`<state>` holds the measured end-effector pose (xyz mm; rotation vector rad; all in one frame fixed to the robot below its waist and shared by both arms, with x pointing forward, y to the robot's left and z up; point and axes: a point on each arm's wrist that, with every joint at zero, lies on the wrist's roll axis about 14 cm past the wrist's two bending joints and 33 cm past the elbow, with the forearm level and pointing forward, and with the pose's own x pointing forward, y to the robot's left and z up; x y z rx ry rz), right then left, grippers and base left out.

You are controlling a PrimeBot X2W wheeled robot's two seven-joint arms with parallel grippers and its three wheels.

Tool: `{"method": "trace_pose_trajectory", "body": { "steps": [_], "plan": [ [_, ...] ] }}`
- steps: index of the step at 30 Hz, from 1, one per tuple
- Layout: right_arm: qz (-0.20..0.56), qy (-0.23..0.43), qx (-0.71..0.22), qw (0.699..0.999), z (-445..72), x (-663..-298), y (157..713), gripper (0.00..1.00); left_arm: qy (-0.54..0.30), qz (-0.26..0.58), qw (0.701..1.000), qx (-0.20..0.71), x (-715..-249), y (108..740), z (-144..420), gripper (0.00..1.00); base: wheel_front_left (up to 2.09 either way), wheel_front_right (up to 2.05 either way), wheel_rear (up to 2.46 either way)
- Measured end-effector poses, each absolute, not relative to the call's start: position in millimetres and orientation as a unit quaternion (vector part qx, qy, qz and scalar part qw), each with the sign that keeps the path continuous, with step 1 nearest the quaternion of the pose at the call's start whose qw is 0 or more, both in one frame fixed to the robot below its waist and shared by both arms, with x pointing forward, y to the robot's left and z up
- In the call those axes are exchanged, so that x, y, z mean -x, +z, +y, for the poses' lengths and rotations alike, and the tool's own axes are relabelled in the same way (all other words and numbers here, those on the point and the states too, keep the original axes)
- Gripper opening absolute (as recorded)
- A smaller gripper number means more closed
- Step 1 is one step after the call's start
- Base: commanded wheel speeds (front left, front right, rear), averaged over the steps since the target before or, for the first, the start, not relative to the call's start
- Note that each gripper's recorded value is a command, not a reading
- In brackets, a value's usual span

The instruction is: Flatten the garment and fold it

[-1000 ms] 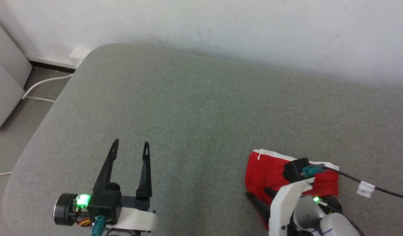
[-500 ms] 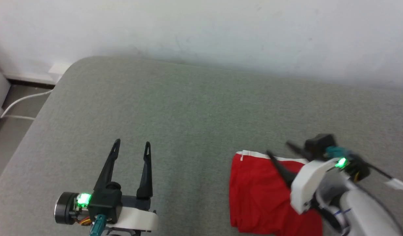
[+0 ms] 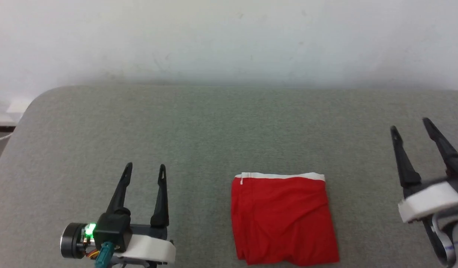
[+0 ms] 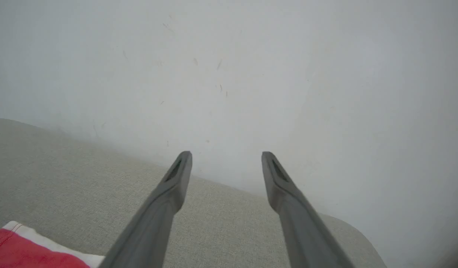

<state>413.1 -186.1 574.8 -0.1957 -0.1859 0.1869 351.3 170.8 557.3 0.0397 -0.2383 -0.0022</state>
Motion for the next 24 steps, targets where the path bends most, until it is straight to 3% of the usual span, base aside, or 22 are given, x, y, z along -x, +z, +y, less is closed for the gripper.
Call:
{"method": "trace_pose_trajectory", "body": {
  "steps": [10, 24],
  "plan": [
    [-0.101, 0.019, 0.018, 0.995, -201.5, -364.3, 553.1, 1.0, -0.025, -0.095, 0.995, -0.015, -356.2, 541.6, 157.0, 1.0, 0.0, 0.0, 0.0],
    [-0.057, 0.043, -0.009, 0.997, -179.4, -362.7, 527.9, 1.0, -0.026, -0.079, 0.996, -0.016, -355.3, 530.8, 157.0, 1.0, 0.0, 0.0, 0.0]
  ]
}}
